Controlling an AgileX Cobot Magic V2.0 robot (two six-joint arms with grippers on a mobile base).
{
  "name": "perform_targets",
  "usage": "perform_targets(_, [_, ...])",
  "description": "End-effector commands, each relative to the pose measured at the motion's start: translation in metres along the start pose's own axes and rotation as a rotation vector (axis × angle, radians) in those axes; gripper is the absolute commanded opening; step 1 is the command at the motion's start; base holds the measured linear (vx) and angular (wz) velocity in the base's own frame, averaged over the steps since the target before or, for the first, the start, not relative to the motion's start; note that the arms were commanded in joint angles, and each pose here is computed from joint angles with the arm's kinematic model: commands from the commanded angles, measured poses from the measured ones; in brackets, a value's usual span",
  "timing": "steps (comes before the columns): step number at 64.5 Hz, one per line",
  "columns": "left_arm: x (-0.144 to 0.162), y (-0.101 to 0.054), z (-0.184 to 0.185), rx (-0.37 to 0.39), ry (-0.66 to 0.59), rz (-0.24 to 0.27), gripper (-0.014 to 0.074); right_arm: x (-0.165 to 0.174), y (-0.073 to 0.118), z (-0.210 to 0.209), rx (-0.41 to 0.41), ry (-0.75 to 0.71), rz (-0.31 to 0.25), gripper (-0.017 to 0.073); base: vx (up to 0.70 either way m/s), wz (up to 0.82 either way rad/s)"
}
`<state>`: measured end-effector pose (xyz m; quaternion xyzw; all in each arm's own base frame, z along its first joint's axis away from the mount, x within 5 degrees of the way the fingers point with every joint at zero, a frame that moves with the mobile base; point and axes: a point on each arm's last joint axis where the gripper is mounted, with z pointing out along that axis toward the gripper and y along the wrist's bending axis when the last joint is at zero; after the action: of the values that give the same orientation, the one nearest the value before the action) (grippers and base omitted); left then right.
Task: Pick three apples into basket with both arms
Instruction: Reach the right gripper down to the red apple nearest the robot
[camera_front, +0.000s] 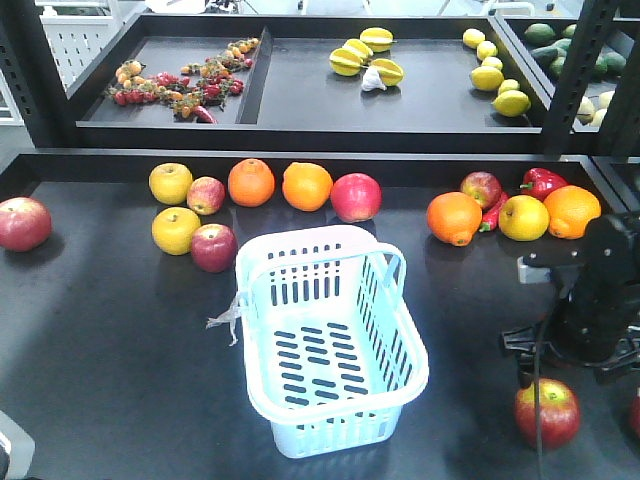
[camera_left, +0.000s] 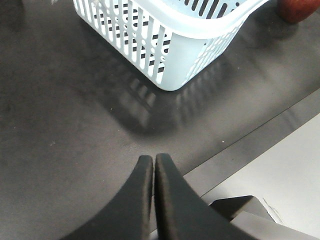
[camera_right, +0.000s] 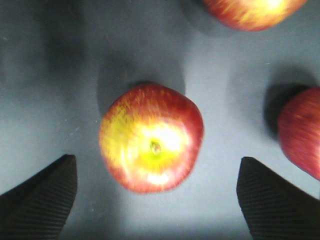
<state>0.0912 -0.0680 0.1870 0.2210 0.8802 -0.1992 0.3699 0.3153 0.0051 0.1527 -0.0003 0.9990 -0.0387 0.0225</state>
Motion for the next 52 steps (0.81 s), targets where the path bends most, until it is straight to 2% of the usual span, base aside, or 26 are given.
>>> perform_targets(1, [-0.012,0.0,-0.003,-0.014,-0.072,-0.023,-0.0008,-0.009,-0.002,-0.009,0.0,-0.066,0.007,0.061,0.0,0.0])
perform_targets(40, [-0.012,0.0,-0.003,-0.014,-0.072,-0.023,-0.0008,-0.024,0.002,0.048,0.0,0.038,0.01,0.0595,0.0,0.0])
perform_targets(52, [-0.012,0.0,-0.003,-0.014,-0.072,-0.023,-0.0008,-0.022,0.002,0.054,0.008,0.071,0.003,0.0542,0.0,0.0])
